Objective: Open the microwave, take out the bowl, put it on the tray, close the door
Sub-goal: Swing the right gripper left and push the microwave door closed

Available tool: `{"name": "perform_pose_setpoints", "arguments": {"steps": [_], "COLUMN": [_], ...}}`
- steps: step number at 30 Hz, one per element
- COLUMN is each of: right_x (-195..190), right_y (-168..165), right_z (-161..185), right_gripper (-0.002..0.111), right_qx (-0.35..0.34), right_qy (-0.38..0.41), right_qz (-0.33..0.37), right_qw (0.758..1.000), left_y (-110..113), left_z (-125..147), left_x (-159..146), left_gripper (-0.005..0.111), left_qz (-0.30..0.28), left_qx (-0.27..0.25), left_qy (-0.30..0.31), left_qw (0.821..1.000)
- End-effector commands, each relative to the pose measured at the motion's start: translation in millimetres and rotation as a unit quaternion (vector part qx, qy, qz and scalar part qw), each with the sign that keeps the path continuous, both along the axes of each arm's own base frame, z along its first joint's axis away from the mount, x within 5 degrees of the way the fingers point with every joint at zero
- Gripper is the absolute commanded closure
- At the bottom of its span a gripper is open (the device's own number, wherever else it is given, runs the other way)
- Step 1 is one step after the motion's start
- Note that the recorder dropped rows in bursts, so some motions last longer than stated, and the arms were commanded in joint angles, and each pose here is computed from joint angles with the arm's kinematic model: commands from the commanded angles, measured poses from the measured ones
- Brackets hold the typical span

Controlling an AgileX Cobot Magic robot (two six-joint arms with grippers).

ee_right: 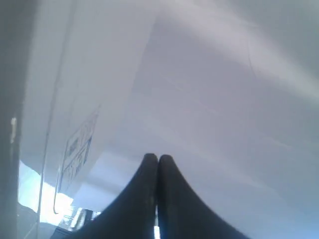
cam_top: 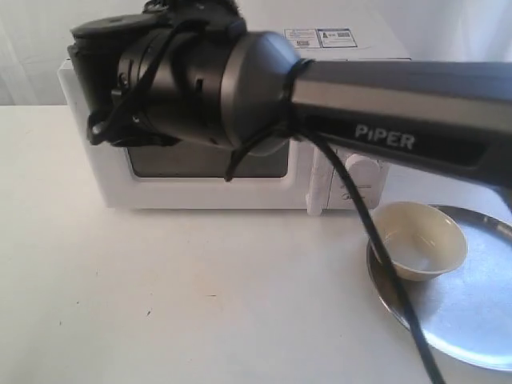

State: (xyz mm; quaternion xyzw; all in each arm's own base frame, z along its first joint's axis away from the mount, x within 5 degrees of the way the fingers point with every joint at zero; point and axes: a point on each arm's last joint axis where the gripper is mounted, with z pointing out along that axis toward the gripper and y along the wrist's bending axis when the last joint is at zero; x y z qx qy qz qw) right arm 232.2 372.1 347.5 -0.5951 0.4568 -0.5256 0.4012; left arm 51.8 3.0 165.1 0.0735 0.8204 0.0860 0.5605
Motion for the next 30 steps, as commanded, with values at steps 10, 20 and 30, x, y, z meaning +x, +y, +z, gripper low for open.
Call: {"name": "perform_pose_setpoints", "arguments": {"steps": [10,20,30], "right_x": [-15,-35,-108], "right_y": [-5,-51,-142], "right_z": [7,50,101], "right_gripper": [0.108,0.108,0.108], "right_qx": [0.144,0.242,0.423], "right_qy": [0.074,0.147,0.393], "right_qz": [0.008,-0.033,0.003], "right_qw": [0.987,0.958,0.816], "left_y": [0,0,0], "left_z": [1,1,1], "left_x": [0,0,0], "left_gripper": [0.107,0.107,0.107], "left_qz": [-0.001,-0.001,-0.001], "left_qx": [-0.005,-0.005,-0.005], "left_qy": [-0.002,-0.002,-0.002], "left_qw": [1.000,1.000,1.000]}}
